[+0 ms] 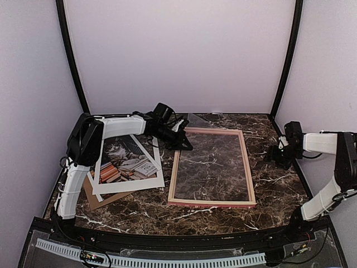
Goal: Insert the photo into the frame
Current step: Place the glass panel in the frame body.
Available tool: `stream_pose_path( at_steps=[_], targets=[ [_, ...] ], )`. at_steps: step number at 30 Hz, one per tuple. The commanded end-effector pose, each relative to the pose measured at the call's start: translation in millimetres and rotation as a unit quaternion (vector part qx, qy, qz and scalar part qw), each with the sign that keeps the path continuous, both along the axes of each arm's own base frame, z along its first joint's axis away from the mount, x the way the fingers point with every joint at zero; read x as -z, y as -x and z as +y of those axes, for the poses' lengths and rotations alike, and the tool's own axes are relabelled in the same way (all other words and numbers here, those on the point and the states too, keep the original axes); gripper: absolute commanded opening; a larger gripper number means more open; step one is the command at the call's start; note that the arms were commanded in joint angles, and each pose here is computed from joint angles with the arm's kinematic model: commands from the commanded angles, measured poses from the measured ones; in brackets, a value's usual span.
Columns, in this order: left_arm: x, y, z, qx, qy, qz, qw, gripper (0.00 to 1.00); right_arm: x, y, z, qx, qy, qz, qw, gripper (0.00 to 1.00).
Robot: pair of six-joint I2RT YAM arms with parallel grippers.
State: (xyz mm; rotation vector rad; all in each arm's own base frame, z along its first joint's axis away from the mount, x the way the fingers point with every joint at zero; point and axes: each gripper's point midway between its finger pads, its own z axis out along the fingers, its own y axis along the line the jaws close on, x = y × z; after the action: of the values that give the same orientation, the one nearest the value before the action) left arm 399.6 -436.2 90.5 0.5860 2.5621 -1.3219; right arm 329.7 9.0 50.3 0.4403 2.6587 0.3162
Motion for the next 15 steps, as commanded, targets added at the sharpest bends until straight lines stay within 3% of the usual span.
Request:
stream_pose_path(
  at_steps=[1, 15],
  targets=[
    [-8.7, 2.5, -1.2, 0.011, 0.004, 0.001, 1.000, 0.00, 2.3, -1.7, 0.3, -0.003, 0.000, -0.004, 1.000, 0.71],
    [-6.3, 3.4, -0.4, 0.010, 0.003, 0.005, 1.000, 0.00, 0.1, -2.6, 2.5, -0.009, -0.004, -0.009, 1.000, 0.73]
  ],
)
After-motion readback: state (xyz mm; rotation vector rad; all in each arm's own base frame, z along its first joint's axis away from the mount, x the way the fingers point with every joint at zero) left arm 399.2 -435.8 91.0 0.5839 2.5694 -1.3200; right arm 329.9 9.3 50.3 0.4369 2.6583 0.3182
